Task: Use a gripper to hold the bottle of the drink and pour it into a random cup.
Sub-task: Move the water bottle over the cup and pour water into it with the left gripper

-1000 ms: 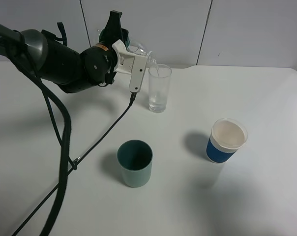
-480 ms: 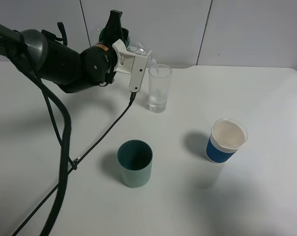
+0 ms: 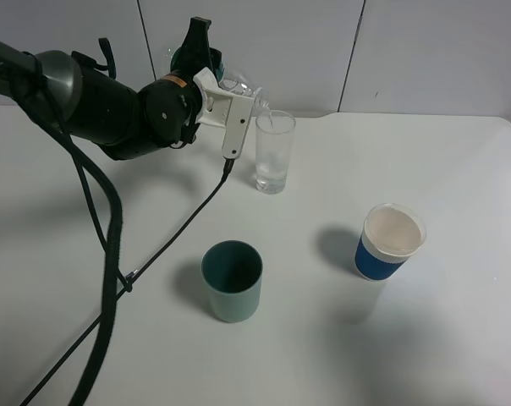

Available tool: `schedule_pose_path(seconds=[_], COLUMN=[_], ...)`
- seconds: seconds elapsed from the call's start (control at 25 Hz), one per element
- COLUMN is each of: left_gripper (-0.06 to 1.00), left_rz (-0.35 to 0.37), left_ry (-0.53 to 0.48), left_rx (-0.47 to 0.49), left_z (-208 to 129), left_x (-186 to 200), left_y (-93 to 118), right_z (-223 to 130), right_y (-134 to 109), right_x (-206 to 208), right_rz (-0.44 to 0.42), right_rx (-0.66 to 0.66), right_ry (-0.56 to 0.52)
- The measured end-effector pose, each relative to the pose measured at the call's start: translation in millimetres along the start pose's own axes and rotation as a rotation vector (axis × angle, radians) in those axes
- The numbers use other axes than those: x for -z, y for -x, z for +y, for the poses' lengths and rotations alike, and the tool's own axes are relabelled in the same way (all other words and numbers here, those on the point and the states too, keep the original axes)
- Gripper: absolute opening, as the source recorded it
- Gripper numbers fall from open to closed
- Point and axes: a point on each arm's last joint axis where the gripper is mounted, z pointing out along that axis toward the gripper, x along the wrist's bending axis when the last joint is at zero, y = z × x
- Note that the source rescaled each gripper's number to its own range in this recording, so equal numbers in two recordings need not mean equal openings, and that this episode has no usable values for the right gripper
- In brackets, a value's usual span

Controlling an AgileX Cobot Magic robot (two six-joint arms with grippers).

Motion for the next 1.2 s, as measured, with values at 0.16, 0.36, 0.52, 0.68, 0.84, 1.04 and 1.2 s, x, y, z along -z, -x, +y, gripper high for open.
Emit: schedule_pose_path(seconds=[0.16, 0.36, 0.52, 0.68, 0.84, 1.04, 1.2], left_gripper=[0.03, 0.03, 0.03, 0.03, 0.03, 0.03, 0.03], left_rz=[0.000, 0.001, 0.006, 0.006, 0.006, 0.006, 0.013], left_ry=[0.000, 0.000, -0.004, -0.004, -0.004, -0.005, -0.009], left_rx=[-0.001, -0.011, -0.022, -0.027, -0.032, -0.040, -0.044], left_z=[0.0, 0.0, -0.4, -0.4, -0.4, -0.4, -0.8], left_x=[0.0, 0.0, 0.0, 0.0, 0.0, 0.0, -0.1], left_y=[0.0, -0.1, -0.5, -0.5, -0.5, -0.6, -1.4], right_z=[0.0, 0.0, 0.0, 0.0, 0.0, 0.0, 0.0], right_y=[0.0, 0.0, 0.0, 0.0, 0.0, 0.0, 0.0], right_x=[0.0, 0.0, 0.0, 0.0, 0.0, 0.0, 0.0], right_rz=[0.000, 0.000, 0.000, 0.000, 0.000, 0.000, 0.000], right_rx=[0.000, 0.000, 0.000, 0.000, 0.000, 0.000, 0.000], right_ry=[0.000, 0.000, 0.000, 0.000, 0.000, 0.000, 0.000])
